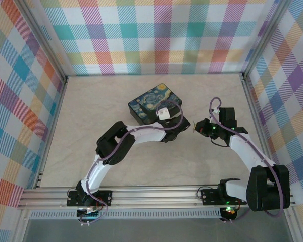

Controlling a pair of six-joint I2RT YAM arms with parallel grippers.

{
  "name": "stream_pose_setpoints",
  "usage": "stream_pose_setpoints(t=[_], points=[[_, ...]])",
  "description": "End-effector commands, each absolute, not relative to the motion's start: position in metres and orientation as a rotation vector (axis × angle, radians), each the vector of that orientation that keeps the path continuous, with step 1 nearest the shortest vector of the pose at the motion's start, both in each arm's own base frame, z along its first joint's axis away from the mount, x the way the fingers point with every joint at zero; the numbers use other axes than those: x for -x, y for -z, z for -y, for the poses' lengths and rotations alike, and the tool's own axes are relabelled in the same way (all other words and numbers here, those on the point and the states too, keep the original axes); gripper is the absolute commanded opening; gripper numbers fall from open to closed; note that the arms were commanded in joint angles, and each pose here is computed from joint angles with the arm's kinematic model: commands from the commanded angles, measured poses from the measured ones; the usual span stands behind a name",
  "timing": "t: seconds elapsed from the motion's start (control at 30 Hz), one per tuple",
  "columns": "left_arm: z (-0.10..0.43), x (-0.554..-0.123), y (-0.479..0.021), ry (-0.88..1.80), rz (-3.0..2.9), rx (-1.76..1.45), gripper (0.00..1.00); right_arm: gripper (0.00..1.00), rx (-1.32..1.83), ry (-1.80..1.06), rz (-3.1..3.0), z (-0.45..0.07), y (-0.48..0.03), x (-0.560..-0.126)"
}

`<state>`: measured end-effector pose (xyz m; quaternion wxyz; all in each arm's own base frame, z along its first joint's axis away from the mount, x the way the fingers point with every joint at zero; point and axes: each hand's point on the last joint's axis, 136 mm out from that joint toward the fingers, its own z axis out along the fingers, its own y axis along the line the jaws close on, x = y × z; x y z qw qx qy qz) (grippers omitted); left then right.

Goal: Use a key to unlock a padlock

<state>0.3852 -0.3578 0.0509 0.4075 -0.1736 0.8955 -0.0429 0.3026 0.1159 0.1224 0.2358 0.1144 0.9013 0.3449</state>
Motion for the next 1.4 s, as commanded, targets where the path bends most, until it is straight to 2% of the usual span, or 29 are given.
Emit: stream_pose_setpoints(t=[0.0,0.37,0.53,0.7,0.93,1.1,1.23,1.37], points=[[0.358,-0.391,-0.057,0.066,-2.191,0.486,0.73,0.0,-0.282,-0.984,-2.46,-0.12,-0.122,-0.301],[0.361,-0.4,-0.07,-0.108,-2.122,0.57,0.61,0.0,-0.264,-1.011,-2.456,-0.123,-0.121,-0.302],[0.361,-0.401,-0.063,-0.148,-2.122,0.588,0.6,0.0,-0.259,-1.019,-2.463,-0.123,-0.119,-0.302],[0.36,-0.405,-0.057,-0.144,-2.124,0.6,0.59,0.0,-0.292,-0.999,-2.463,-0.114,-0.117,-0.304],[0.359,-0.415,-0.049,-0.143,-2.109,0.605,0.51,0.0,-0.349,-0.987,-2.45,-0.102,-0.12,-0.308],[0.358,-0.422,-0.047,-0.145,-2.098,0.592,0.43,0.0,-0.346,-1.002,-2.448,-0.104,-0.121,-0.306],[0.355,-0.425,-0.047,-0.15,-2.11,0.576,0.24,0.0,-0.337,-1.004,-2.451,-0.104,-0.12,-0.303],[0.352,-0.421,-0.053,-0.15,-2.125,0.546,0.17,0.0,-0.335,-1.014,-2.458,-0.105,-0.118,-0.301]])
